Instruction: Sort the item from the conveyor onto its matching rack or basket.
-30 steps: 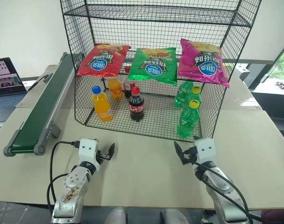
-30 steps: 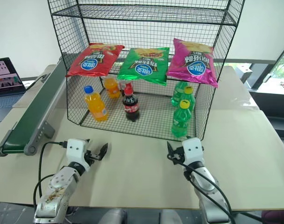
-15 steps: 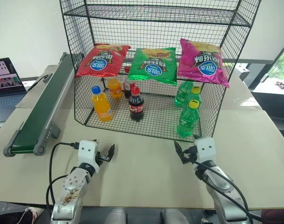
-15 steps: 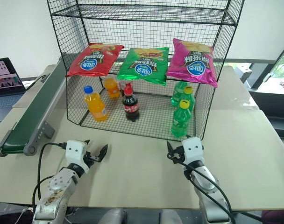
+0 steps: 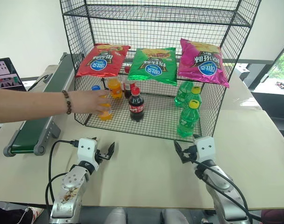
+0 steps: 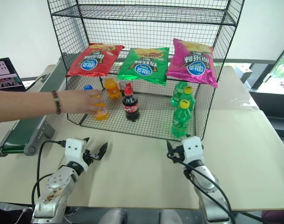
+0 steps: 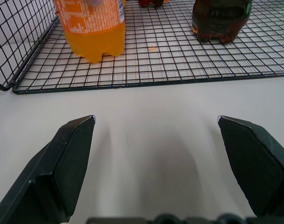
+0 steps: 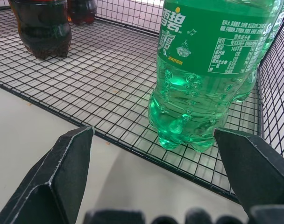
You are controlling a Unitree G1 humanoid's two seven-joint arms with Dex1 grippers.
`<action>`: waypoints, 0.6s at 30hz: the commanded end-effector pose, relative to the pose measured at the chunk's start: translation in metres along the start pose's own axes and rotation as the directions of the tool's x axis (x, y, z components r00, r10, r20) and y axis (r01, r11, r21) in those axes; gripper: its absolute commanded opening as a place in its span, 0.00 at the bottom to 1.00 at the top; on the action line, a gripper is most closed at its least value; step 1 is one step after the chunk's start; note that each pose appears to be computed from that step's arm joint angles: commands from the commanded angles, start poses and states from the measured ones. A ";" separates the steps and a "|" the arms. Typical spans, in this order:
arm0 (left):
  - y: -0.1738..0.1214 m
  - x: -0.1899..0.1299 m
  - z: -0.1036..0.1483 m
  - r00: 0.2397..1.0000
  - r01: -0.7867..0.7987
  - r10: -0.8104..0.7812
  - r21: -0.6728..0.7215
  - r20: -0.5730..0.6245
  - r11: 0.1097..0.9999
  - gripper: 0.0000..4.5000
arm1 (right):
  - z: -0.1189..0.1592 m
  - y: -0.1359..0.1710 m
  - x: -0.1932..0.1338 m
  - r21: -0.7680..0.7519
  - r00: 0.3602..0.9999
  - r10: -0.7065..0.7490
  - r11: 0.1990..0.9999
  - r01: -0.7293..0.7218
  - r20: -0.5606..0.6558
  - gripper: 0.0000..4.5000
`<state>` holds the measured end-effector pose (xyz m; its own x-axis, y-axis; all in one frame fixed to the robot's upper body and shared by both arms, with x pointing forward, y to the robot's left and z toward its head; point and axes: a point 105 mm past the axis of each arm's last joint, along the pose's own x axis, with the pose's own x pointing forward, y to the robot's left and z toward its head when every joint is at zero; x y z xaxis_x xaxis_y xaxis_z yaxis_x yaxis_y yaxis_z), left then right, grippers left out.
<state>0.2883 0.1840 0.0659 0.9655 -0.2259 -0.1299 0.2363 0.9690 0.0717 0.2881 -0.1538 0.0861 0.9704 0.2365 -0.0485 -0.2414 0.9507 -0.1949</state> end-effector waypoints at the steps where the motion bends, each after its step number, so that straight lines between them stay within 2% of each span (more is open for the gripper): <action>1: 0.003 -0.003 0.012 0.999 -0.002 0.001 0.020 0.046 1.000 0.99 | 0.015 0.000 -0.001 -0.012 0.998 -0.003 1.000 0.004 0.055 1.00; 18: 0.001 -0.004 0.013 0.998 0.008 -0.009 0.016 0.058 1.000 0.99 | 0.015 0.004 0.002 -0.015 0.998 0.023 1.000 -0.022 0.059 1.00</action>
<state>0.2849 0.1863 0.0627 0.9632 -0.2290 -0.1410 0.2405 0.9680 0.0709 0.2884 -0.1498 0.0865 0.9664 0.2525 -0.0476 -0.2569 0.9468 -0.1940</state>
